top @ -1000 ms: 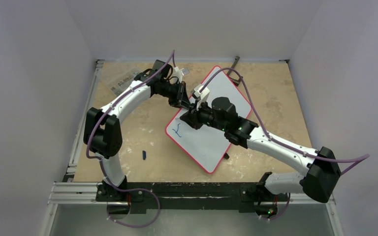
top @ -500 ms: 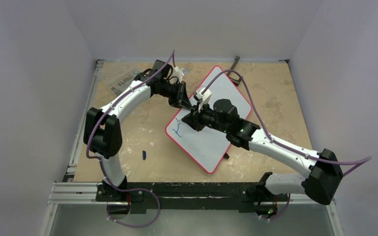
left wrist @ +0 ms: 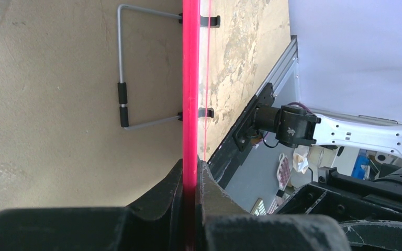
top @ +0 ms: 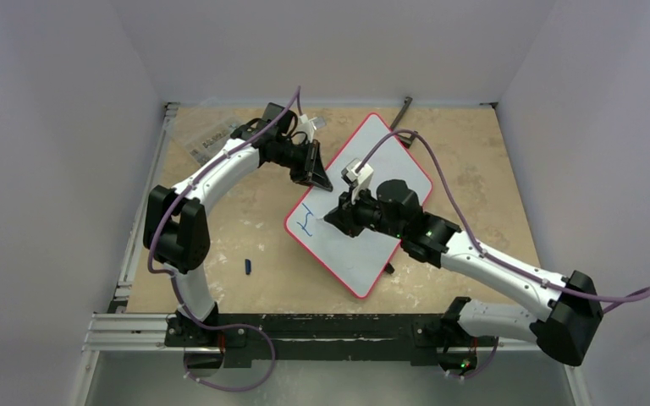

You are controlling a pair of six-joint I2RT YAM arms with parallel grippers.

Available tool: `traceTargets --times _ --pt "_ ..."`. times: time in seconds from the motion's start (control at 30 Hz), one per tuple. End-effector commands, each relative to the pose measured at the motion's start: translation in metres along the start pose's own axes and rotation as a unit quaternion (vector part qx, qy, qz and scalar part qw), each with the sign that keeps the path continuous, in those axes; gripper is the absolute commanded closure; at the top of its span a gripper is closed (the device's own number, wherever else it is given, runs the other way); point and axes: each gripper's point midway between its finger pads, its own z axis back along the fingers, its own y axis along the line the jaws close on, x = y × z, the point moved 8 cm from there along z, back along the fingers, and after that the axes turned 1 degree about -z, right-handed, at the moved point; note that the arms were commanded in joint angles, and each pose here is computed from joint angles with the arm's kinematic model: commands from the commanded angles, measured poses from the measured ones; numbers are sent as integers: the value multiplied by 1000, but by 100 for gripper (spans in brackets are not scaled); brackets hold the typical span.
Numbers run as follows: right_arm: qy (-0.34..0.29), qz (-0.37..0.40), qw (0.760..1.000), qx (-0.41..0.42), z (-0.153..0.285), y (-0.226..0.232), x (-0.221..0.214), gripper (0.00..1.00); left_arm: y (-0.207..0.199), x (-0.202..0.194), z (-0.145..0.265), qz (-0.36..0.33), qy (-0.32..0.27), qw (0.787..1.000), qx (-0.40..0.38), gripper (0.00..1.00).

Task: Write a sentence on the whiteboard

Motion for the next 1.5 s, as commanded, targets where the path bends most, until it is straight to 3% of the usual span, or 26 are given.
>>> traceTargets --times 0.0,0.3,1.0,1.47 --pt "1 -5 1000 5 20 5 8 100 -14 5 18 -25 -33 999 29 100" --pt "-31 -5 999 14 46 13 22 100 -16 5 19 -28 -37 999 28 100" --pt "-59 3 998 37 -7 15 48 100 -17 5 20 -30 -37 999 27 100" --pt "-35 -1 999 17 -14 7 30 100 -18 5 20 -30 -37 999 25 100"
